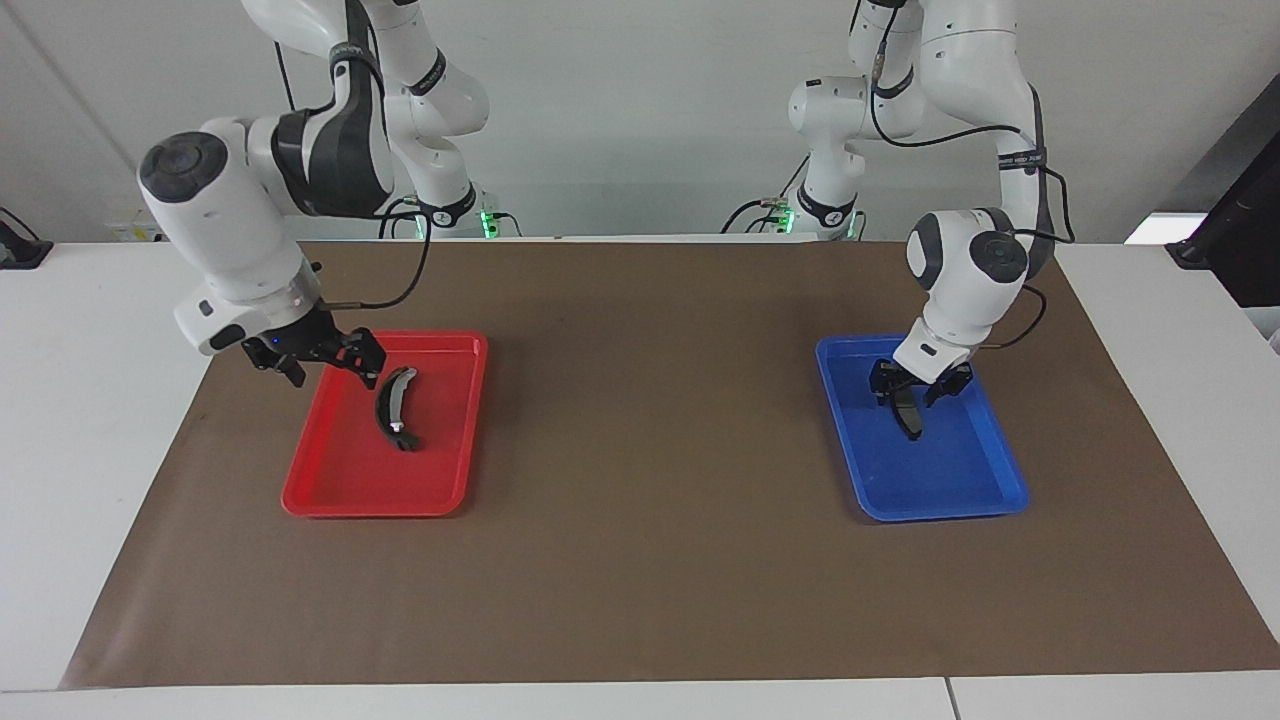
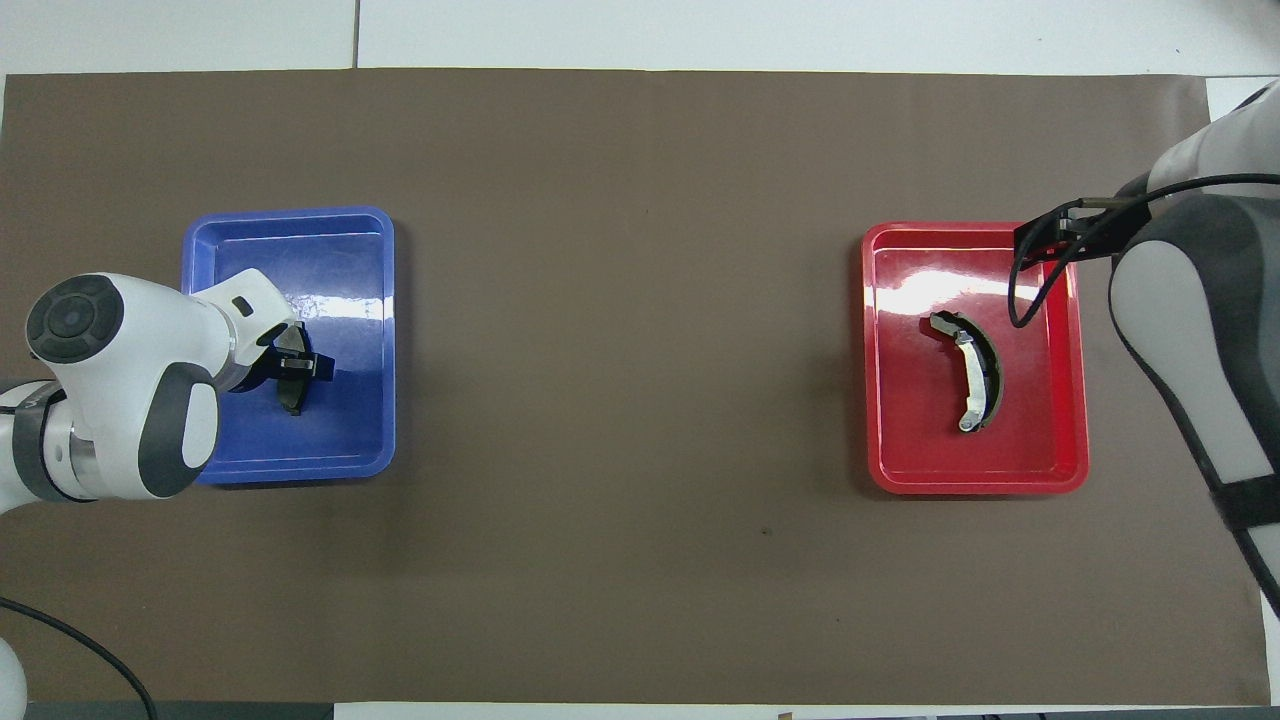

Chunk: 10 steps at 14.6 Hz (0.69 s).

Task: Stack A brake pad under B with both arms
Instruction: 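Grasp the small pad with the left gripper while the right gripper grasps its pad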

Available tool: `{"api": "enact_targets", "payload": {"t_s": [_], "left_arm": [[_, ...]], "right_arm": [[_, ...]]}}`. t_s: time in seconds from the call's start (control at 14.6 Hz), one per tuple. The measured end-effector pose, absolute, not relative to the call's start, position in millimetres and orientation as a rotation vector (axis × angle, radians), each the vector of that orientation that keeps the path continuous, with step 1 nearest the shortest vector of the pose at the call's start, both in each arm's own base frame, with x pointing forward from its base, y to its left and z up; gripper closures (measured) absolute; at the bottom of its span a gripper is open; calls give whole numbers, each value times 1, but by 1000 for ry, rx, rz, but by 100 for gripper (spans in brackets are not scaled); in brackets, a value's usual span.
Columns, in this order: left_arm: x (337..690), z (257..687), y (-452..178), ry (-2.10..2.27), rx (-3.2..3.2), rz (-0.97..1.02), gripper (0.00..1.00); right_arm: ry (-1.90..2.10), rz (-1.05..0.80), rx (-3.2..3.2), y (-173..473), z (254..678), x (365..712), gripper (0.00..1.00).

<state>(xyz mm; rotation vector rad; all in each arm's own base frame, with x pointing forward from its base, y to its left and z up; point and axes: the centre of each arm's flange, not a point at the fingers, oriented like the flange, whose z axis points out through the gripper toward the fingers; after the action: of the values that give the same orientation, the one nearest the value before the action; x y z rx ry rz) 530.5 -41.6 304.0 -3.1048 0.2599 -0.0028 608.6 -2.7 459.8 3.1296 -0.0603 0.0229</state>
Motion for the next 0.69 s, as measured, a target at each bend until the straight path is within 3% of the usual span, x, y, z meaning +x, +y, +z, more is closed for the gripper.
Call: {"api": "enact_targets", "payload": {"t_s": [0.21,0.48,0.69], "left_arm": [[530,301,-42,260,-3105,3,60],[534,307,-42,259,-3104,6,61],[551,352,-59,296,-3099,38,61]], "right_arm": [[46,75,3130,-4,387,585,0],[121,60,3128,-6,337,550,0],[115,91,3127,-10,318,535,0]]}}
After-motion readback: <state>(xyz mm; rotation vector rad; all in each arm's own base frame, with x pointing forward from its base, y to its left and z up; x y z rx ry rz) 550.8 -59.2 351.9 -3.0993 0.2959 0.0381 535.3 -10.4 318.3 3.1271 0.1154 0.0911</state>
